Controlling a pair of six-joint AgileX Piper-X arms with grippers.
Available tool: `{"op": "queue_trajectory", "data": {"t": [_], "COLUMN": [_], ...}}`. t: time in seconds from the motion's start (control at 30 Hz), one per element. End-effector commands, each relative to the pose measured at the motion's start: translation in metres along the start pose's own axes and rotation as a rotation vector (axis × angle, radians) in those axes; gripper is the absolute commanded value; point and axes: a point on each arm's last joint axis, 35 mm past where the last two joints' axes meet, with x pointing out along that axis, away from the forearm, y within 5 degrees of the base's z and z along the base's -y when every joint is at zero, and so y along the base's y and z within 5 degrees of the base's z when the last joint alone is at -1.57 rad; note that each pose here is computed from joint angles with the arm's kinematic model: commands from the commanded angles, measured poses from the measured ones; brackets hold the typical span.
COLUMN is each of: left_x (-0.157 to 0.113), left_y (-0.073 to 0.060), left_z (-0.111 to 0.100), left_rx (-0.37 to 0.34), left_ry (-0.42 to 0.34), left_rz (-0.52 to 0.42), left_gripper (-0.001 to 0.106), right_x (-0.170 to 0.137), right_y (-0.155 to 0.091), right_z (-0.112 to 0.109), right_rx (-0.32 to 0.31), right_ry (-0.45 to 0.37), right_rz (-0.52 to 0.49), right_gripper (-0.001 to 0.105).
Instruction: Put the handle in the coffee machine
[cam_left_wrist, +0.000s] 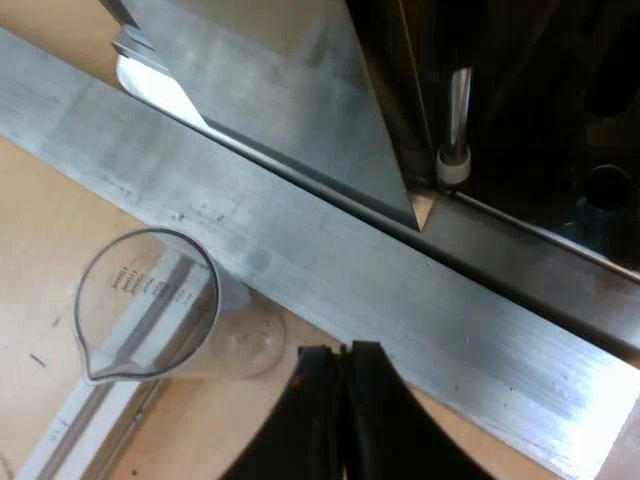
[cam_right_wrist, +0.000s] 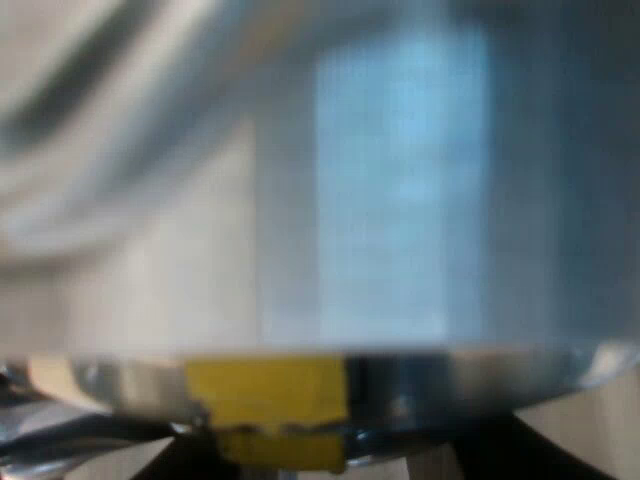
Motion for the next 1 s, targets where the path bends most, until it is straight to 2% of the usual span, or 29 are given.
{"op": "queue_trajectory", "data": {"t": [0.03, 0.3, 0.37, 0.53, 1.0], "left_x": [0.007, 0.009, 0.013, 0.019, 0.018], "left_y": [0.003, 0.001, -0.008, -0.019, -0.028], "left_z": [-0.001, -0.003, 0.000, 0.006, 0.000], "left_rx": [-0.016, -0.038, -0.042, -0.030, -0.072], "left_ry": [0.014, 0.034, 0.057, 0.079, 0.130], "left_rz": [-0.003, -0.028, -0.070, -0.118, -0.183], "left_gripper": [0.000, 0.000, 0.000, 0.000, 0.000], "right_x": [0.002, 0.002, 0.002, 0.002, 0.002], "right_y": [-0.014, -0.014, -0.014, -0.014, -0.014], "right_z": [0.046, 0.046, 0.046, 0.046, 0.046], "right_rx": [0.135, 0.135, 0.135, 0.135, 0.135], "right_ry": [-0.112, -0.112, -0.112, -0.112, -0.112], "right_rz": [-0.018, -0.018, -0.018, -0.018, -0.018], "right_gripper": [0.032, 0.032, 0.032, 0.032, 0.032]}}
